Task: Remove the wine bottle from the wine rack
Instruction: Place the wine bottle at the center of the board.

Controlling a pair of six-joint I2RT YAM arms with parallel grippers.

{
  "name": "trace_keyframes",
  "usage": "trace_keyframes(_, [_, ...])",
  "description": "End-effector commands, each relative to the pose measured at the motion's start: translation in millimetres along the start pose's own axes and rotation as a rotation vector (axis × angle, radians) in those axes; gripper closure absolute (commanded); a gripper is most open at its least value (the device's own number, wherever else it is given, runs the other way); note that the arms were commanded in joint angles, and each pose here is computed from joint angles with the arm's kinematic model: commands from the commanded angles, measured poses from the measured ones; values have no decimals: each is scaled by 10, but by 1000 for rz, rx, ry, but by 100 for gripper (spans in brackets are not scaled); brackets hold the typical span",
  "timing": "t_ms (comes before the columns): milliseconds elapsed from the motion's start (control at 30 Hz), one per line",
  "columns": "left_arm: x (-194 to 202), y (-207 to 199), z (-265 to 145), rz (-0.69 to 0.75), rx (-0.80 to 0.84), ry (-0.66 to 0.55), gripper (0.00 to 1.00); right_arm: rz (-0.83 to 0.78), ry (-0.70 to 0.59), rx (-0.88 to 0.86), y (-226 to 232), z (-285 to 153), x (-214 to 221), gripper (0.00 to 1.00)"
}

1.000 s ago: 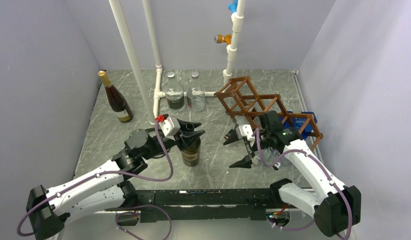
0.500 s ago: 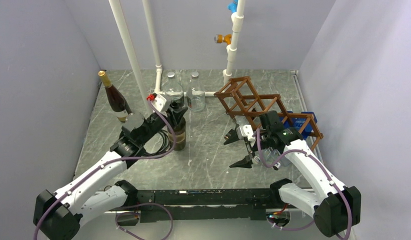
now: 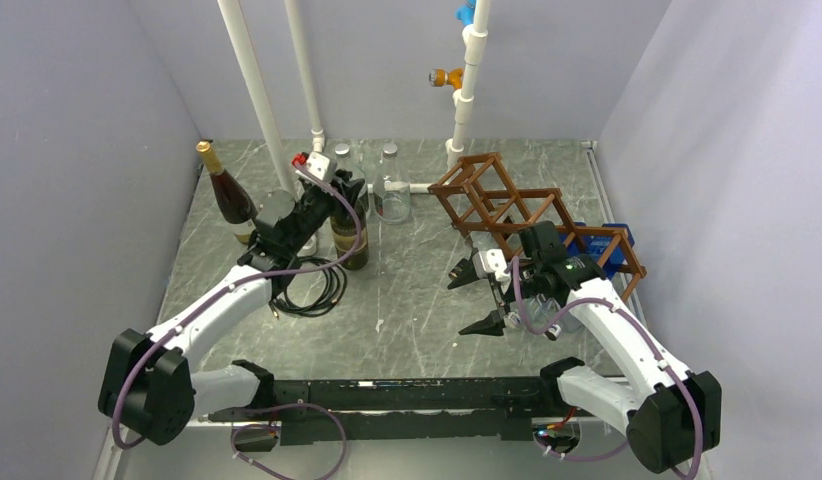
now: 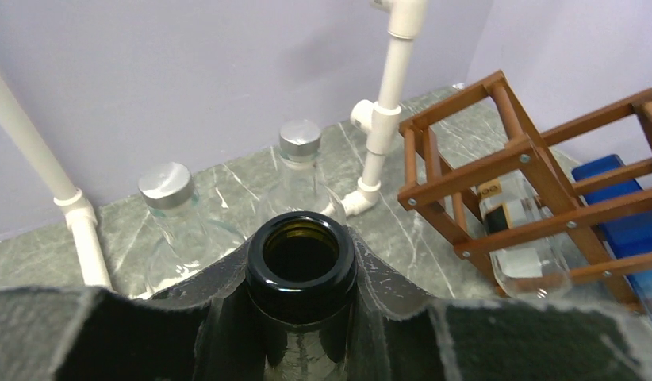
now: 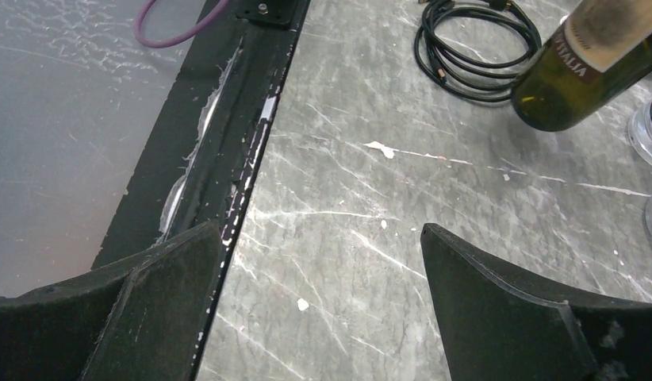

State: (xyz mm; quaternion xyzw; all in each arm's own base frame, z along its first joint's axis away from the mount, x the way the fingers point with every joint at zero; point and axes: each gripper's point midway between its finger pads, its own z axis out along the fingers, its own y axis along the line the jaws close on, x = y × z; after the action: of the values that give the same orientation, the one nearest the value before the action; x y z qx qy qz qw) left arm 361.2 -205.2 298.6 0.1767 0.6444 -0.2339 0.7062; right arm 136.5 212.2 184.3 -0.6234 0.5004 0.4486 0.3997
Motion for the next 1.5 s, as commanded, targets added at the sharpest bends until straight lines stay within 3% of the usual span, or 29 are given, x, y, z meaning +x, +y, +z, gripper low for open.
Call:
trace_keyframes(0, [-932, 68, 133, 46, -8, -274, 100, -59, -39, -7, -37, -12, -140, 1])
trace_keyframes(400, [-759, 362, 313, 119, -86, -244, 100, -51, -35, -3, -51, -15, -115, 1])
trace_keyframes(1267, [-462, 787, 443, 131, -158, -189, 100, -38, -33, 3, -75, -25, -85, 1])
trace_keyframes(1467, [-345, 853, 402, 123, -195, -164, 74, -37, -33, 2, -74, -24, -84, 1])
